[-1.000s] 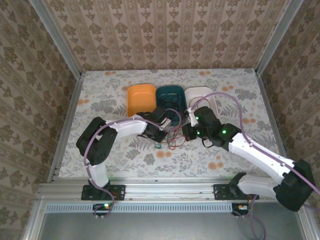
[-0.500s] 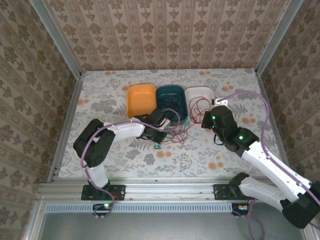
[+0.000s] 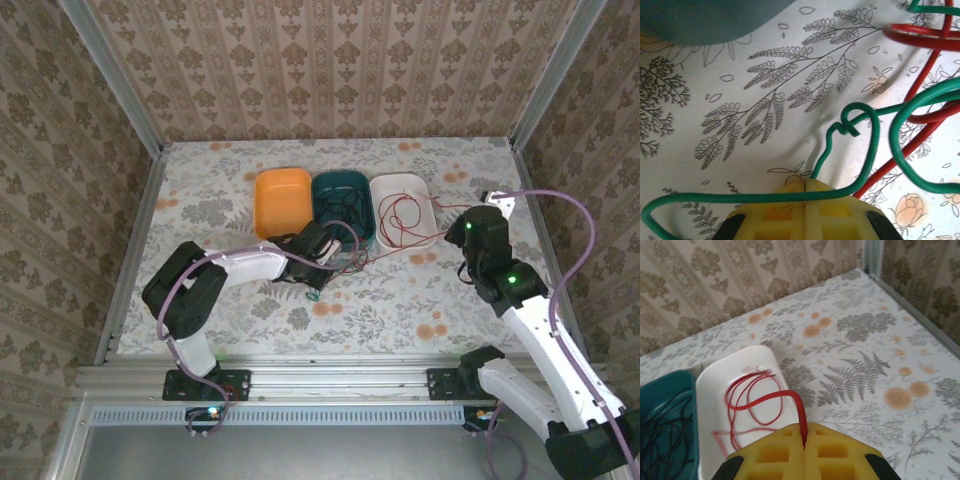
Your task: Untangle the cables
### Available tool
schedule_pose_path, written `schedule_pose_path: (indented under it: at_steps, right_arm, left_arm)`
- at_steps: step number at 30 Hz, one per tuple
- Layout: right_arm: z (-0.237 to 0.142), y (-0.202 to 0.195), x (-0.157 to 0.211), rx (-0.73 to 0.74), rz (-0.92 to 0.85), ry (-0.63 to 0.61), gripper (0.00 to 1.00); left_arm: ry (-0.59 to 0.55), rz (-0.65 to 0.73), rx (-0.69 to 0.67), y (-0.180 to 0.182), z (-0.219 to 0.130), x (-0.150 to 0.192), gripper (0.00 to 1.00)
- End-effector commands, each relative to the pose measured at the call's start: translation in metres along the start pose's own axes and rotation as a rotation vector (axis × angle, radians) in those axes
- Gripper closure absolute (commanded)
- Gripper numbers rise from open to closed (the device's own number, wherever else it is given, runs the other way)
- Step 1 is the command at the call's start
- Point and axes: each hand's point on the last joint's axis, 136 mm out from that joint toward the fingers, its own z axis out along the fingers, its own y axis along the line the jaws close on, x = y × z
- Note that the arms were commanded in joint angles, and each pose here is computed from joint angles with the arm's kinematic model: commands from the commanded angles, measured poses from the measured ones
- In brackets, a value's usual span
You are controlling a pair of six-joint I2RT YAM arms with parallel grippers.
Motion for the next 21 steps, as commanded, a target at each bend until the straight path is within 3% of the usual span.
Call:
schedule_pose_path:
  at_steps: [1, 8, 13, 19, 20, 21]
  right_arm:
    - [-0.025, -0.029, -0.067, 0.089, 0.121, -0.224, 1.00]
    - [-0.038, -0.051, -0.108, 0.098, 0.221, -0.303, 1.00]
    - [-0.026, -0.022, -0.110, -0.076, 0.200, -0.231, 1.00]
    - [-0.017, 0.033, -0.089, -0.357, 0.109, -0.088, 1.00]
    - [-0.022, 0.044, -0.086, -0.420, 0.088, -0.074, 1.00]
    - [-0.027, 0.054, -0.082, -0.478, 0.063, -0.056, 1.00]
  left_arm:
    - [0.261, -0.054, -0.113, 0.026, 0.010, 0.081, 1.00]
    - [0.298, -0.076, -0.169, 0.036, 0.008, 0.097, 1.00]
    - [0.273, -0.069, -0.161, 0.034, 0.006, 0.091, 1.00]
    - [0.079, 0.073, -0.086, 0.009, -0.020, 0.043, 1.00]
    - [0.034, 0.102, -0.072, 0.003, -0.028, 0.033, 0.94]
    - [-0.016, 0.129, -0.057, -0.003, -0.037, 0.022, 0.78]
